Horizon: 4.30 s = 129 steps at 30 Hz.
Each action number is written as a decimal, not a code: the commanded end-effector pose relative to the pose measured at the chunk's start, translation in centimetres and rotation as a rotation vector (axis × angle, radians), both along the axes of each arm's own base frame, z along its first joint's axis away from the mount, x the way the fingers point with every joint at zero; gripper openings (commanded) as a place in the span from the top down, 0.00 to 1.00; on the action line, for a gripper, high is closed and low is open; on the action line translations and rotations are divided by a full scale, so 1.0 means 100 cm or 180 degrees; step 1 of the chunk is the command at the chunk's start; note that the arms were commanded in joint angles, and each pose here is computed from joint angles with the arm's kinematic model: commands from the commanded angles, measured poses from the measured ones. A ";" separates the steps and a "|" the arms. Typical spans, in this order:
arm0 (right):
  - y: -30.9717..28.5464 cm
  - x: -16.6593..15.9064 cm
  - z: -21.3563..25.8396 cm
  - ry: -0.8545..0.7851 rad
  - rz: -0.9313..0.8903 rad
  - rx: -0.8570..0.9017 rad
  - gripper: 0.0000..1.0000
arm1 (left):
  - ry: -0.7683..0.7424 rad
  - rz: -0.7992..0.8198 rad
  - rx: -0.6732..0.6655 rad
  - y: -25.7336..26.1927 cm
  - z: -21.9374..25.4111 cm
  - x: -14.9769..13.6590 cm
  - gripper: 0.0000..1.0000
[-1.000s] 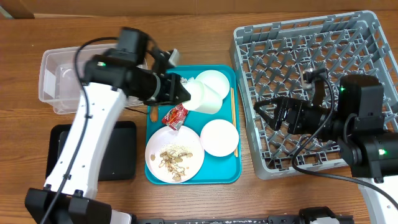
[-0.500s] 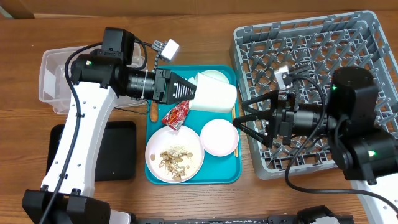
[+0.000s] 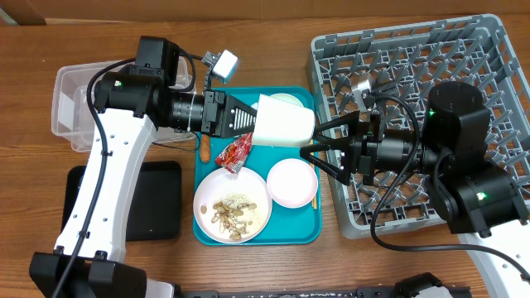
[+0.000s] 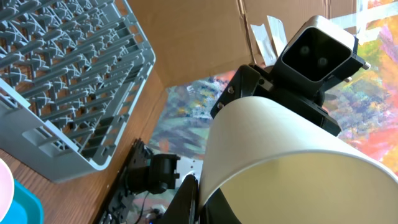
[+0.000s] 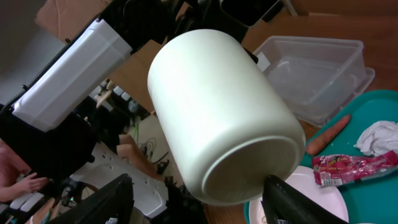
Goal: Sort waste into correct bins and load items into the dishwasher
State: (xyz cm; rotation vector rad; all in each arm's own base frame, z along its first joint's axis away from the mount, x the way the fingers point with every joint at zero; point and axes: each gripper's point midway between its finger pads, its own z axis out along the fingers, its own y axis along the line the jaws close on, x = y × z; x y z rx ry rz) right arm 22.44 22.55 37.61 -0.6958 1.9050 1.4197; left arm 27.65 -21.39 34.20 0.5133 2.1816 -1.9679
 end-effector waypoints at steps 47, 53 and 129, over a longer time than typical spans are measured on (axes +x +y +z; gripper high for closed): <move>0.014 -0.001 -0.003 0.0116 0.0482 0.0142 0.07 | -0.0044 -0.0191 0.0097 -0.012 -0.003 -0.021 0.96; 0.017 -0.009 0.002 0.0061 0.0632 0.0207 0.20 | -0.0063 -0.0222 0.0099 -0.015 -0.003 -0.023 0.96; -0.208 0.071 -0.219 0.2510 -0.2932 -0.2488 0.14 | 0.0441 0.0359 0.1169 0.040 -0.058 -0.007 0.00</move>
